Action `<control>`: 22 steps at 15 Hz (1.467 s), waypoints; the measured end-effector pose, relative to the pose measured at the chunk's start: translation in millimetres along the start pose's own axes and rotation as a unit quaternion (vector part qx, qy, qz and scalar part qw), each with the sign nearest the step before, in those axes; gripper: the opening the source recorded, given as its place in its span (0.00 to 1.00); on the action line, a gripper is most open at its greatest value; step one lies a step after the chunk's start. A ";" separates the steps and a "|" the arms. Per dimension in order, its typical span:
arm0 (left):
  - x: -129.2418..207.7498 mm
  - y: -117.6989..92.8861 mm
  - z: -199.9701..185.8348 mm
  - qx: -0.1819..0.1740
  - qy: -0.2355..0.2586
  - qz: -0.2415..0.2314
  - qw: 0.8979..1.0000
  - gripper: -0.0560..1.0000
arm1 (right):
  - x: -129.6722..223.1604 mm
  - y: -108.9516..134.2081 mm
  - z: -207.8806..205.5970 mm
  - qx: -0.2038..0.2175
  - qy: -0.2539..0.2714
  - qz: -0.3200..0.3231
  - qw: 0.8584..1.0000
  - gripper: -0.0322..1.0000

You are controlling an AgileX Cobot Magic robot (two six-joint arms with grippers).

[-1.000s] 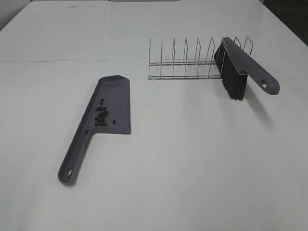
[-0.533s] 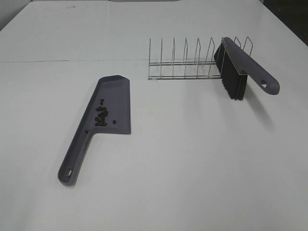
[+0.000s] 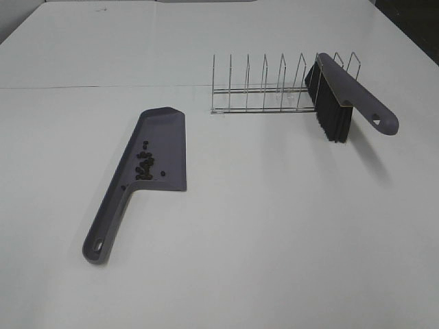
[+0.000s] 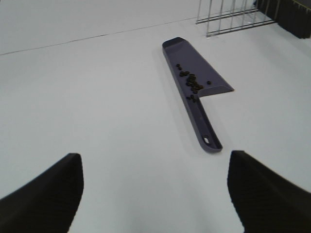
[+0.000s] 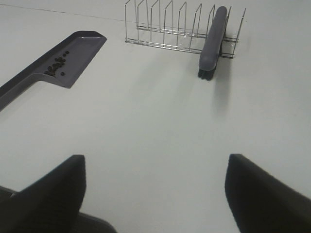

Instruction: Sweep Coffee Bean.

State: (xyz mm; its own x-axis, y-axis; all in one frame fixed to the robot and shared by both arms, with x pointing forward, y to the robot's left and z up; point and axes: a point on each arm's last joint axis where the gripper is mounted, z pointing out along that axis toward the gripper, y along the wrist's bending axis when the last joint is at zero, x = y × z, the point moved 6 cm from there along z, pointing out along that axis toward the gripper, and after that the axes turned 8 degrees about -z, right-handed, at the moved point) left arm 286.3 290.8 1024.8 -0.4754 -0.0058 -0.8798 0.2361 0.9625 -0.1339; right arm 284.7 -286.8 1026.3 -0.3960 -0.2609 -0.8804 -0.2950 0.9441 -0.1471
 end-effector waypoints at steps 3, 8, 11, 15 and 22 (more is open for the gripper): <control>-0.3 14.6 -3.6 -0.136 -0.021 -0.070 0.988 0.76 | 1.2 -6.9 -0.1 0.065 0.011 0.033 0.997 0.68; -0.1 17.8 -5.0 -0.168 -0.025 -0.086 0.982 0.76 | 1.8 -9.3 -0.7 0.088 0.014 0.045 0.995 0.68; -0.2 16.6 -4.5 -0.155 -0.023 -0.078 0.984 0.76 | 1.8 -9.3 -0.7 0.088 0.014 0.046 0.995 0.68; -0.2 16.5 -4.4 -0.155 -0.023 -0.077 0.985 0.76 | 1.8 -9.3 -0.7 0.088 0.014 0.046 0.995 0.68; -0.2 16.5 -4.4 -0.155 -0.023 -0.076 0.985 0.76 | 1.8 -9.3 -0.7 0.088 0.014 0.046 0.995 0.68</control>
State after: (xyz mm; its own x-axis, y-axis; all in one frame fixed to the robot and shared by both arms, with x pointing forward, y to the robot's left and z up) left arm 286.5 307.9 1024.8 -0.4449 -0.1619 -0.8808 -0.1076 0.9861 -0.1269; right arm 286.1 -296.2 1026.4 -0.4384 -0.1750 -0.8816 -0.1004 0.9843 -0.1455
